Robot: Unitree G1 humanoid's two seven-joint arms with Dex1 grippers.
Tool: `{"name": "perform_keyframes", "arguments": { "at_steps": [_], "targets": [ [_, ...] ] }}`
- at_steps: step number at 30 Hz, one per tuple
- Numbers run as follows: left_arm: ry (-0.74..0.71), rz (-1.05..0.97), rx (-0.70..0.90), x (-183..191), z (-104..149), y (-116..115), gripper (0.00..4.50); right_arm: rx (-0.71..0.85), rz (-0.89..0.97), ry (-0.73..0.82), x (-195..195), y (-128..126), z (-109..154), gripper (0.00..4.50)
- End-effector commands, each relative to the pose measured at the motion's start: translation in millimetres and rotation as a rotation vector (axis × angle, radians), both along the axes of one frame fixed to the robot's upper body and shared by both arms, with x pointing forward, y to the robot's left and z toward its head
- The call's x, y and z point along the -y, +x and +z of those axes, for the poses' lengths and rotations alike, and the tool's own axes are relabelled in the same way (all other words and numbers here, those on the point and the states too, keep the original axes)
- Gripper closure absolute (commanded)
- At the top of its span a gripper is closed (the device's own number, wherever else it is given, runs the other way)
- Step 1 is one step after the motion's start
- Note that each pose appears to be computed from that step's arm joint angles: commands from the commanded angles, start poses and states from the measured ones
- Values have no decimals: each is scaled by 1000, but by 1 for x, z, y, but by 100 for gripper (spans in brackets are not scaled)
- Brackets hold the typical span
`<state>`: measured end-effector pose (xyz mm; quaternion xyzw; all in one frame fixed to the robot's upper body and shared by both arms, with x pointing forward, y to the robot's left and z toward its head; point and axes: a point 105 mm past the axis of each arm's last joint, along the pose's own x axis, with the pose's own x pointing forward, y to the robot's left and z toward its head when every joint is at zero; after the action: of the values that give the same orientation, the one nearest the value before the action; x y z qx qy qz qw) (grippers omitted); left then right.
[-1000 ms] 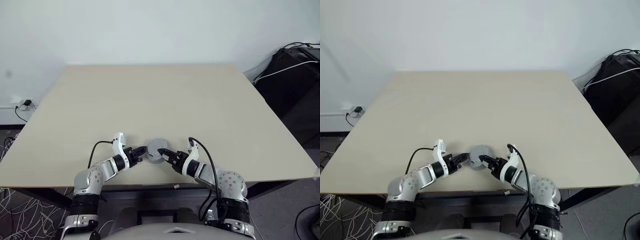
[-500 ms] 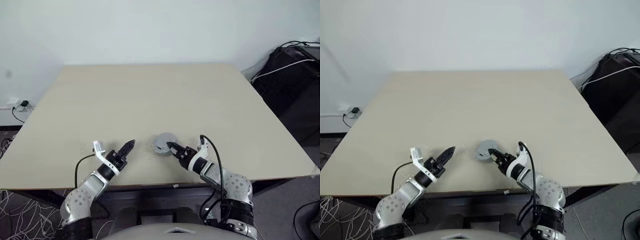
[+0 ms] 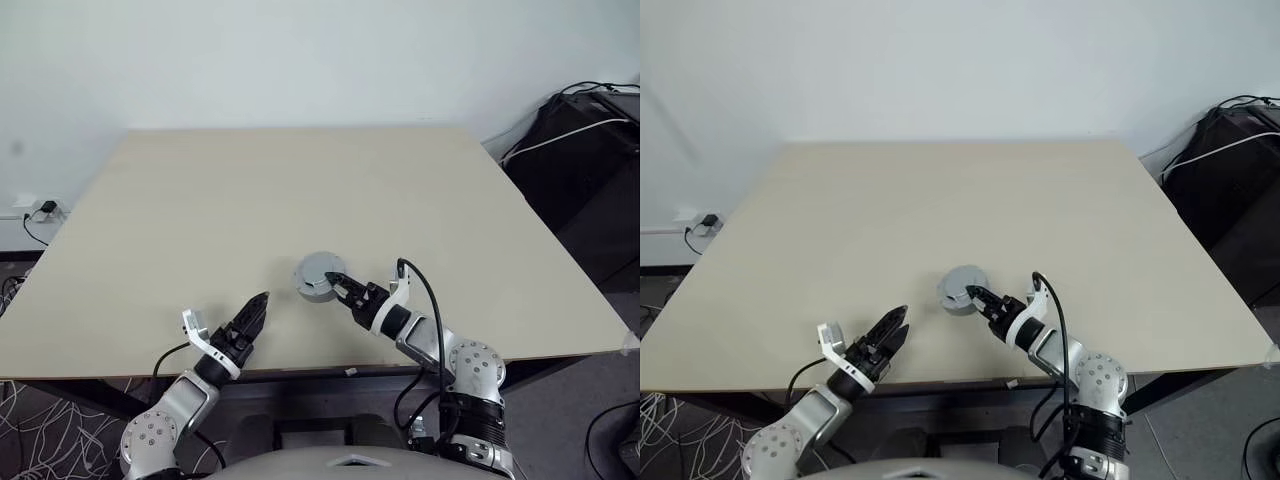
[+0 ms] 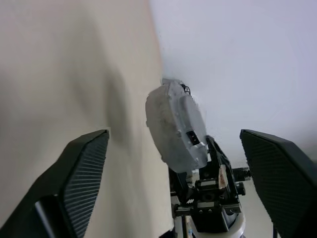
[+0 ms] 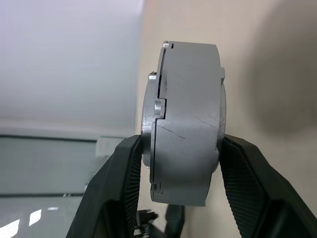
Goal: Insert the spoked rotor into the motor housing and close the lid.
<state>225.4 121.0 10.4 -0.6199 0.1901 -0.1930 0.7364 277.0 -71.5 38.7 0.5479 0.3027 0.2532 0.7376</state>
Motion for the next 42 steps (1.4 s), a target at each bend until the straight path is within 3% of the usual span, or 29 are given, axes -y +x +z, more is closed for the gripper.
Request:
{"name": "perform_keyframes", "arguments": {
  "at_steps": [1, 13, 30, 33, 38, 42],
  "targets": [
    [-118, -8, 2, 16, 6, 0, 1, 113, 59, 123, -22, -1, 37, 241],
    [-230, -68, 50, 36, 18, 6, 1, 89, 158, 147, -37, -17, 40, 241],
    [-274, -63, 82, 40, 25, 9, 1, 46, 208, 158, -40, -27, 35, 241],
    [-282, -52, 84, 39, 25, 9, 63, 43, 206, 152, -38, -26, 34, 241],
    [-287, -41, 84, 38, 25, 9, 224, 39, 204, 149, -37, -26, 33, 241],
    [-294, -41, 82, 39, 25, 9, 228, 43, 201, 141, -37, -26, 33, 241]
  ]
}}
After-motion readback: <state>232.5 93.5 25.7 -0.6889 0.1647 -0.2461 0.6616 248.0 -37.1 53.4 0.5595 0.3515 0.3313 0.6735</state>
